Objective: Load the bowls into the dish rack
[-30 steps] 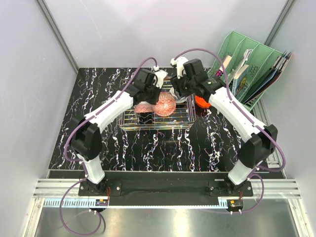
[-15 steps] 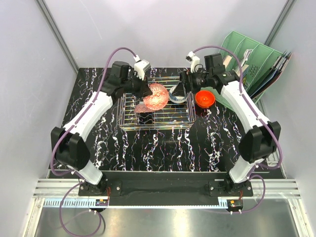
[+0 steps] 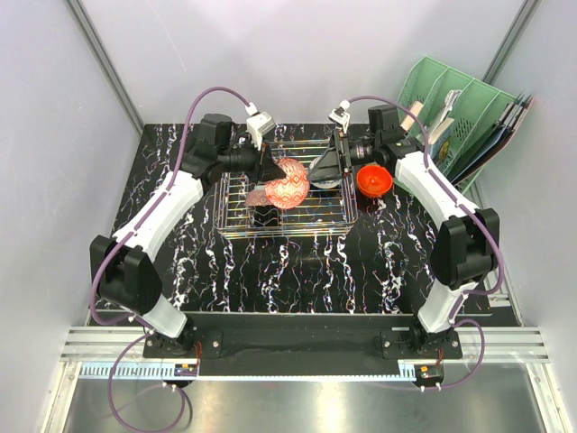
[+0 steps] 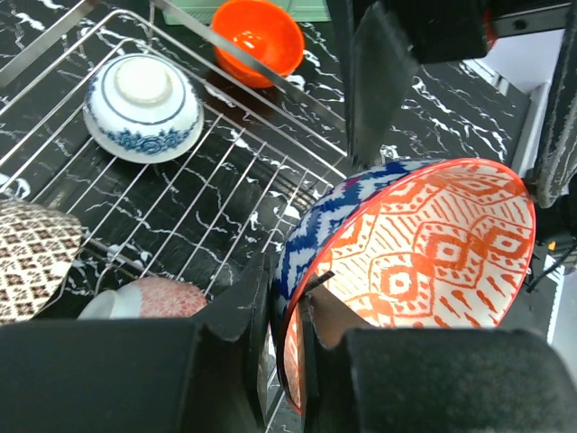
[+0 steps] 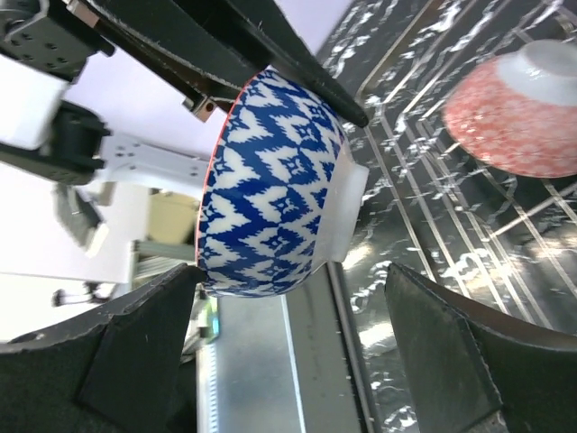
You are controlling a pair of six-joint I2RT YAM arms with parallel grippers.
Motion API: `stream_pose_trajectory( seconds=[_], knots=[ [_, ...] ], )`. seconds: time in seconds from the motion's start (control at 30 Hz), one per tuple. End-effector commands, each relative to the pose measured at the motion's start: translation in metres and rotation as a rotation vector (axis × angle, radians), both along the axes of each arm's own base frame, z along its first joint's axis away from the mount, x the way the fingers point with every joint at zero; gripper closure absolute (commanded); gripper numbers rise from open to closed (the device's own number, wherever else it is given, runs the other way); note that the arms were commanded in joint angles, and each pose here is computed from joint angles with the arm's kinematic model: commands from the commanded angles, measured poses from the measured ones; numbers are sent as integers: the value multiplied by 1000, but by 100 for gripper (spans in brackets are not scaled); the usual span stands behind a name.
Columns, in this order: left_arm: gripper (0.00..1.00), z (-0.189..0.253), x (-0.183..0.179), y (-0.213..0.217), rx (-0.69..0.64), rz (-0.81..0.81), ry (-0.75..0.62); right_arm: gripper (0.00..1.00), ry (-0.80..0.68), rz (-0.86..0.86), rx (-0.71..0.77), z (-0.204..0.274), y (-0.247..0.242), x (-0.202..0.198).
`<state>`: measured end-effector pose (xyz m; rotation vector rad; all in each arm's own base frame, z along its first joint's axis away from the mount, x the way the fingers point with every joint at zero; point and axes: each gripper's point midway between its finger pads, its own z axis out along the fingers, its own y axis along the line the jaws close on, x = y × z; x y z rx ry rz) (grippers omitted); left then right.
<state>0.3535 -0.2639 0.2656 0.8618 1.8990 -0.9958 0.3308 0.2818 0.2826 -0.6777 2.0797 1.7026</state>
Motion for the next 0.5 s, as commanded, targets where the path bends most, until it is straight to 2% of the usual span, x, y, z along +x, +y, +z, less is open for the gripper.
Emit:
stream_pose_trajectory(
  seconds=[0.0,0.17,0.47],
  knots=[
    [100,45,-3,-17,-106,-77,-132,8,-1,75,94,22,8,-15],
    [100,46,-1,-20,-117,-88,-146,9,35,82,116,17,10,-14],
    [100,43,-5,-27,-152,-107,-79,11,50,94,165,19,14,-8]
  ],
)
